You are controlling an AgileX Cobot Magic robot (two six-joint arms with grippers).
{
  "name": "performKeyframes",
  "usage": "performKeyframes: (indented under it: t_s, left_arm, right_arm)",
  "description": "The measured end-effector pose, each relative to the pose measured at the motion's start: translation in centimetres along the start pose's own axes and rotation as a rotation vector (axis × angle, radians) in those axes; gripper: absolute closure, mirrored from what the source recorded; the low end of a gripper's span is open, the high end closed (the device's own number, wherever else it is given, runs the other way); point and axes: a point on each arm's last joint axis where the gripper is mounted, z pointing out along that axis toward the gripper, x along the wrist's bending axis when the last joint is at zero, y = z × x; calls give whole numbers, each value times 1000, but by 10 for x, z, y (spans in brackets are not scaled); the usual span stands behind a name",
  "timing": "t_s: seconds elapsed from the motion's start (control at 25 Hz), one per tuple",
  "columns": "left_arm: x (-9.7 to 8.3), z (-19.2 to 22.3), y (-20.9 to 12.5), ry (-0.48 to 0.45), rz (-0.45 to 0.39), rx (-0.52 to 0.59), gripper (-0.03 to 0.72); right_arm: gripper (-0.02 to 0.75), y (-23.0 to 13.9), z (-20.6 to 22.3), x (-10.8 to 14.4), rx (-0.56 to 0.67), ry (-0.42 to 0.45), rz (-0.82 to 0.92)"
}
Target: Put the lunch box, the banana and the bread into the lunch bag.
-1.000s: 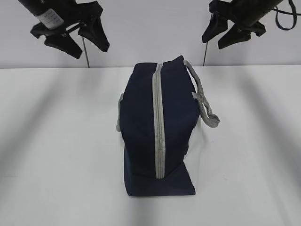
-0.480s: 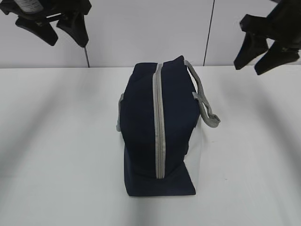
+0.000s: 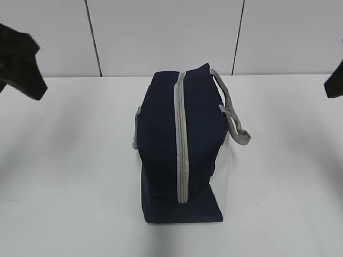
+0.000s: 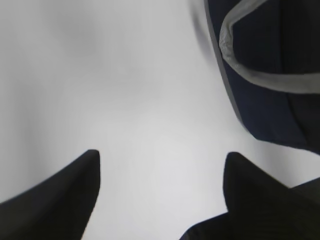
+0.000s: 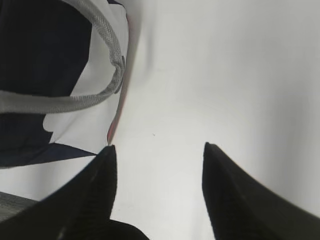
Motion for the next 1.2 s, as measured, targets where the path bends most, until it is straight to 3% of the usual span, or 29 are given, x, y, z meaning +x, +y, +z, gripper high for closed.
performKeyframes:
  t_s: [0.68, 1.0, 1.2]
  left_arm:
    - [4, -67, -174, -15, -18, -285, 181]
    - [9, -60, -230, 7, -23, -334, 191]
    - [12, -45, -248, 29, -24, -318, 191]
  right_arm:
    - [333, -146, -45, 20, -217, -31, 20]
    - [333, -208, -54, 27, -337, -33, -4]
    - [333, -240, -54, 26, -342, -81, -25]
